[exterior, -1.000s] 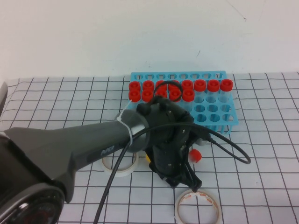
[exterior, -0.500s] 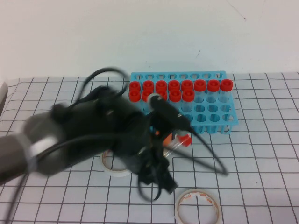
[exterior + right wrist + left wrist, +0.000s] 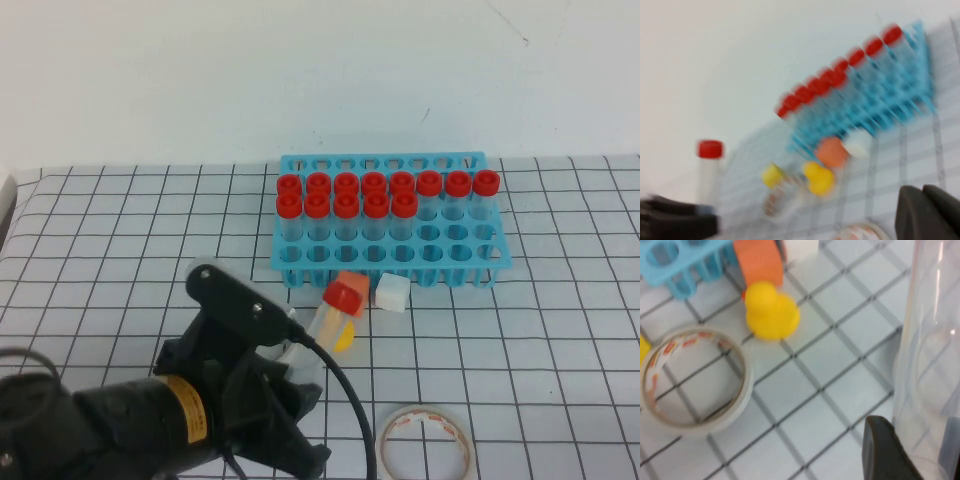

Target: Place the test tubes

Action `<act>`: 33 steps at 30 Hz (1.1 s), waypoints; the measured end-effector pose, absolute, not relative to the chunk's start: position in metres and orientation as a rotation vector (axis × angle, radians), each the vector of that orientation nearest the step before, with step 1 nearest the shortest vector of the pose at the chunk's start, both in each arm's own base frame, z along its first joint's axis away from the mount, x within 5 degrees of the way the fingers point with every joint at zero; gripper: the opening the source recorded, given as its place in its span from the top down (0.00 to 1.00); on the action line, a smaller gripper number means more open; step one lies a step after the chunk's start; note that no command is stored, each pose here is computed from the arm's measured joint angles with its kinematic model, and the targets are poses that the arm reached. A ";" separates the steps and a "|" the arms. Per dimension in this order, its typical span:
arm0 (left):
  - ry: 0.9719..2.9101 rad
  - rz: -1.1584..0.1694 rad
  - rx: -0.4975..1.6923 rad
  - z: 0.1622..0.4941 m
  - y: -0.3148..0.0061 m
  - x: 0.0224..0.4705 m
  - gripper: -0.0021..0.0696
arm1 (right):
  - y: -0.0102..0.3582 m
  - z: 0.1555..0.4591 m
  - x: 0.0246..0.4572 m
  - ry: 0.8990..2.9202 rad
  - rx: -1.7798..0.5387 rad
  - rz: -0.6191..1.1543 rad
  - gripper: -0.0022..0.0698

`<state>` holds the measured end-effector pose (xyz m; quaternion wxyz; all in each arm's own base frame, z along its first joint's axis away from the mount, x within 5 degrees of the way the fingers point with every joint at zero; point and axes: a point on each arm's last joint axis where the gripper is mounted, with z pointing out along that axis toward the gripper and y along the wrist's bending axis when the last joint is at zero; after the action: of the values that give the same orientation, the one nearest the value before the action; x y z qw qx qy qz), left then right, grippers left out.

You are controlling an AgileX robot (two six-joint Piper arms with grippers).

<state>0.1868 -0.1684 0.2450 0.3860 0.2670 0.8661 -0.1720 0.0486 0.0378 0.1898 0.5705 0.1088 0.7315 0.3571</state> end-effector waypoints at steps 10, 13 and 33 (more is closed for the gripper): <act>1.765 -0.716 0.499 0.256 -0.184 0.197 0.67 | 0.049 0.230 0.052 1.622 -0.022 0.845 0.97; 1.656 -0.758 0.503 0.255 -0.193 0.203 0.67 | 0.051 0.253 0.062 1.624 -0.125 0.790 0.97; 1.553 -1.010 0.511 0.193 -0.227 0.219 0.67 | 0.073 0.311 0.170 1.520 -0.762 0.857 0.23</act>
<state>0.2191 -0.2271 0.1929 0.5726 0.2179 0.6626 -0.4308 0.1703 0.0732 0.3113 0.5799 -0.3259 0.6504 0.3666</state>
